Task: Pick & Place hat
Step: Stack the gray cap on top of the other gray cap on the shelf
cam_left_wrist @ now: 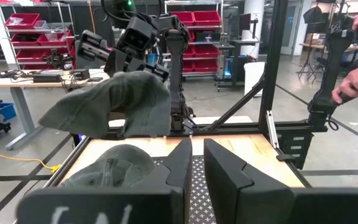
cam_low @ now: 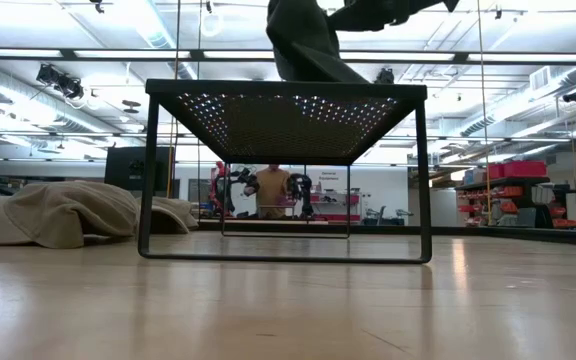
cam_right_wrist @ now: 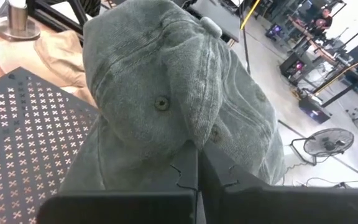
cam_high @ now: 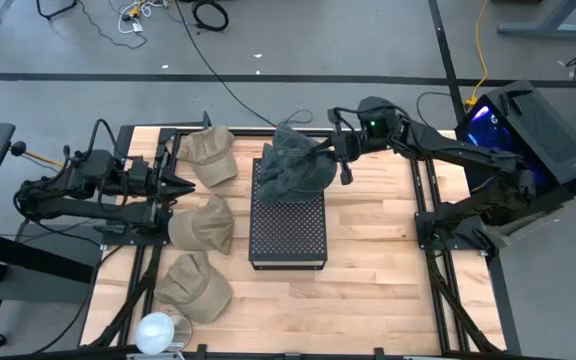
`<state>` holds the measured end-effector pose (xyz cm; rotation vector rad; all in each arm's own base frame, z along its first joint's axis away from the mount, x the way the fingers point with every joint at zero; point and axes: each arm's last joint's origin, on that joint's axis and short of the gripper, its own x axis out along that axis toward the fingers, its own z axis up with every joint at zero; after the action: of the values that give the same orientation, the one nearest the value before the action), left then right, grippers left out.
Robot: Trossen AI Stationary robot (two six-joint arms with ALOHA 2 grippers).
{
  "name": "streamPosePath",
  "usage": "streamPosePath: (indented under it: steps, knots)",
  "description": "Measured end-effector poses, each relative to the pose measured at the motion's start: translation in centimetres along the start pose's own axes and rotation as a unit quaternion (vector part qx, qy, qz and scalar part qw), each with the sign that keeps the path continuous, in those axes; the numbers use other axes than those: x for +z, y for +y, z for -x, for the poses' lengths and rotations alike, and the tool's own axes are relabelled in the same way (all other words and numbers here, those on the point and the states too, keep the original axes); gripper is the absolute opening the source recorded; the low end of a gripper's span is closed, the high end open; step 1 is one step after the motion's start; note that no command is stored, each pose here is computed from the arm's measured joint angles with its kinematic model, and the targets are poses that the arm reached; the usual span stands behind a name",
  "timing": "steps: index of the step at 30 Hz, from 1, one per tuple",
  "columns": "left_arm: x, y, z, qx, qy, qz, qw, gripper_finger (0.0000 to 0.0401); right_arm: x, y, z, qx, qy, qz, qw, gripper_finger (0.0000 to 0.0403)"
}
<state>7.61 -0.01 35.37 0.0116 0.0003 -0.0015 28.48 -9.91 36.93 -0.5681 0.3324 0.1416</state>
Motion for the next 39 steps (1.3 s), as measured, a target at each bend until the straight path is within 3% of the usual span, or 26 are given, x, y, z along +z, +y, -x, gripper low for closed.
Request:
streamPosePath:
  steps: [11, 39]
  knots:
    - [0.0, 0.0, 0.0, 0.0, 0.0, 0.0, 1.0, 0.0048, 0.0, -0.1, -0.8, 0.021, -0.04, 0.032, 0.998, 0.0]
    - [0.0, 0.0, 0.0, 0.0, 0.0, 0.0, 1.0, 0.0048, -2.2, -0.5, -3.2, 0.031, -0.008, 0.019, 0.999, 0.0]
